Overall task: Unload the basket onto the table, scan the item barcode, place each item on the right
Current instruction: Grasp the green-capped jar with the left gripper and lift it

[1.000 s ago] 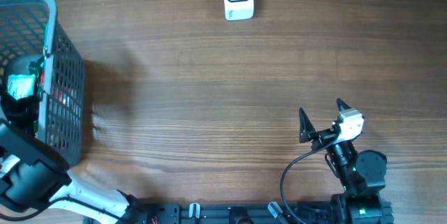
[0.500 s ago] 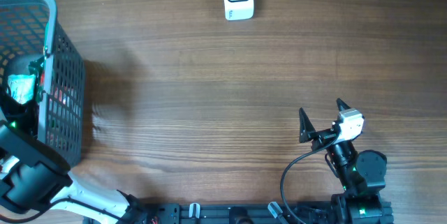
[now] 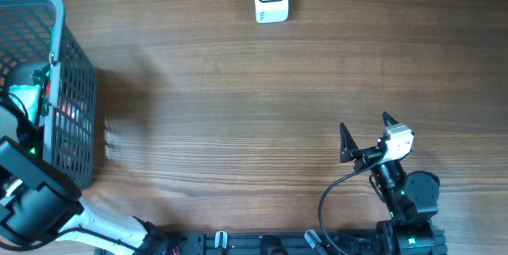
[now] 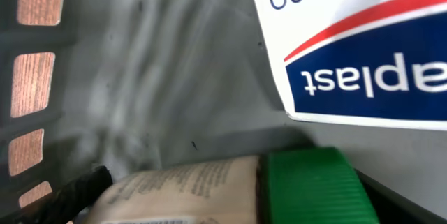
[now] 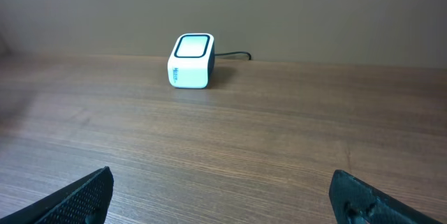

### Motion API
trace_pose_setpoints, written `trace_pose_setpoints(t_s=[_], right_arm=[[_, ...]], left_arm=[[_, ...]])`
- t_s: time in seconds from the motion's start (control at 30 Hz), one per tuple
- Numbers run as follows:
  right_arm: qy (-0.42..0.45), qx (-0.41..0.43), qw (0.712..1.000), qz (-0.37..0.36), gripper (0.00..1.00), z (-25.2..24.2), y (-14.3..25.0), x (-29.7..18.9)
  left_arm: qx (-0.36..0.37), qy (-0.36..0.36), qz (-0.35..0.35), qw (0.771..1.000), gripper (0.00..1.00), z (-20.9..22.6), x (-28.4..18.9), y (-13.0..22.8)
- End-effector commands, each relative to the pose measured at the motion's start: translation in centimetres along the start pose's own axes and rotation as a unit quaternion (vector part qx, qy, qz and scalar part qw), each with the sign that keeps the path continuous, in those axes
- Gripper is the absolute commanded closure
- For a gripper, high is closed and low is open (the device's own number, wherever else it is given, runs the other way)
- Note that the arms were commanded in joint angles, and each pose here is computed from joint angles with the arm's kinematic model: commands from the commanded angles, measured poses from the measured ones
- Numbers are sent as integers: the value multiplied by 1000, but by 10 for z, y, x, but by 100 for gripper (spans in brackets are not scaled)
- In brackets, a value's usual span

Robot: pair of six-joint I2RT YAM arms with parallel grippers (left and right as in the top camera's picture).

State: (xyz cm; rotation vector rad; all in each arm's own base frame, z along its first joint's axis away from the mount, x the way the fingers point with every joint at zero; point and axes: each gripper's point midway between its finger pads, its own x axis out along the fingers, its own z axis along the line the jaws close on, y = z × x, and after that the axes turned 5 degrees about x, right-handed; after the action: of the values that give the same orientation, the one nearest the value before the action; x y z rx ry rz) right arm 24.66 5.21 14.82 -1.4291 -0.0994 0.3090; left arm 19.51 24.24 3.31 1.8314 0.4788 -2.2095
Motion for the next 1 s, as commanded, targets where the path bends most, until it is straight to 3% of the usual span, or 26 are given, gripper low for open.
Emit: trace_pose_setpoints(t_s=[0.0,0.17,0.3,0.57,0.7,0.8,0.87,0.97], right_arm=[[5,-3,1000,-3,0,-2,-1,0],[5,-4,1000,-3,0,-2,-1,0],[5,-4,1000,-3,0,-2,-1,0],[5,-4,1000,-3,0,-2,-1,0],[5,-3,1000,-3,0,-2,-1,0],[5,-4,1000,-3,0,-2,-1,0],[5,-3,1000,-3,0,-2,-1,0],[5,-3,1000,-3,0,-2,-1,0]], left_arm=[[21,-8,11,1000,19,6,5,5],[35,2,7,999,21,0,0,1],[78,34,-3,996,21,-19,-31,-10],[100,154,-45,982,20,-39,-172,-34],[172,308,-1,936,20,-46,-256,2],[219,415,41,882,20,-36,-314,49],[266,472,54,839,20,-23,-351,88],[371,502,63,779,18,4,-382,166]])
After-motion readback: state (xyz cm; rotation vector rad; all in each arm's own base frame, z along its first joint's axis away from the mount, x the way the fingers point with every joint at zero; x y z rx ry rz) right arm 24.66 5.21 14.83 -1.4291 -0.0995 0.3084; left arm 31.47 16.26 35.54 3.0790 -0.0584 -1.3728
